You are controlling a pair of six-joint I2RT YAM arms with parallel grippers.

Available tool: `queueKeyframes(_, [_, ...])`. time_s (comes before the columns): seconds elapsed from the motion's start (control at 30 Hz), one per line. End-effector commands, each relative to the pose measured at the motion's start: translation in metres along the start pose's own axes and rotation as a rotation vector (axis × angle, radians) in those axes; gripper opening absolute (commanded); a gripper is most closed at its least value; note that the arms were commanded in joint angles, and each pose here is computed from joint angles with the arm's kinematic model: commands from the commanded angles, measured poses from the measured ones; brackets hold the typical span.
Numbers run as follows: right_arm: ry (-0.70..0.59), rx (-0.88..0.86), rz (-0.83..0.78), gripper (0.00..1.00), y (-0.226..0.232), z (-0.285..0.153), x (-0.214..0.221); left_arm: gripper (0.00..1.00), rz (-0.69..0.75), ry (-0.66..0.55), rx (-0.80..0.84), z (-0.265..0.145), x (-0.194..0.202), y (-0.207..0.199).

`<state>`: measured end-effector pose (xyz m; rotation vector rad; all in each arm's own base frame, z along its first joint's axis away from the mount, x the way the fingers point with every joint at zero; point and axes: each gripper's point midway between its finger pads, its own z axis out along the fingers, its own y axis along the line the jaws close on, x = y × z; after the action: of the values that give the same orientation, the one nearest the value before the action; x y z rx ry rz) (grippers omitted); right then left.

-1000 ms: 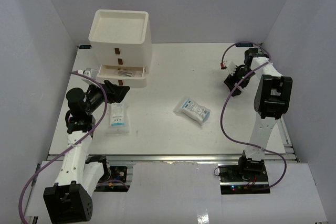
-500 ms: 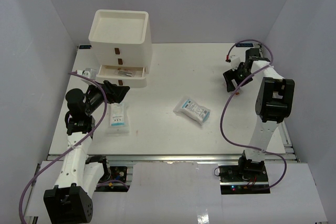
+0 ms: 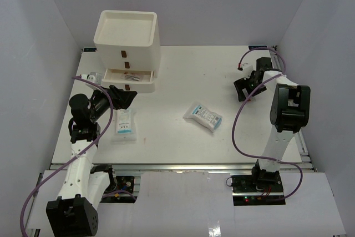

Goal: Organize the makeup

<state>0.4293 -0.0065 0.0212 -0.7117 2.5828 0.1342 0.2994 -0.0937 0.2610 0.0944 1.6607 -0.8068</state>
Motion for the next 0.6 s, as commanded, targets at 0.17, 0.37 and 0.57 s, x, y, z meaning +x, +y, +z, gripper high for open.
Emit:
queueKeyframes(0.17, [-0.007,-0.043,0.027,0.35,0.016,-0.003,0.004,0.98,0.032,-0.007,0.104,-0.002,-0.002,-0.019])
queueKeyframes(0.37, [-0.103,-0.079,-0.015,0.15,0.031,-0.029,-0.015,0.98,0.034,-0.002,0.149,-0.002,-0.001,-0.027])
queueKeyframes(0.57, [-0.224,-0.138,-0.268,0.13,0.093,-0.069,-0.039,0.98,0.039,-0.002,0.166,-0.003,-0.002,-0.032])
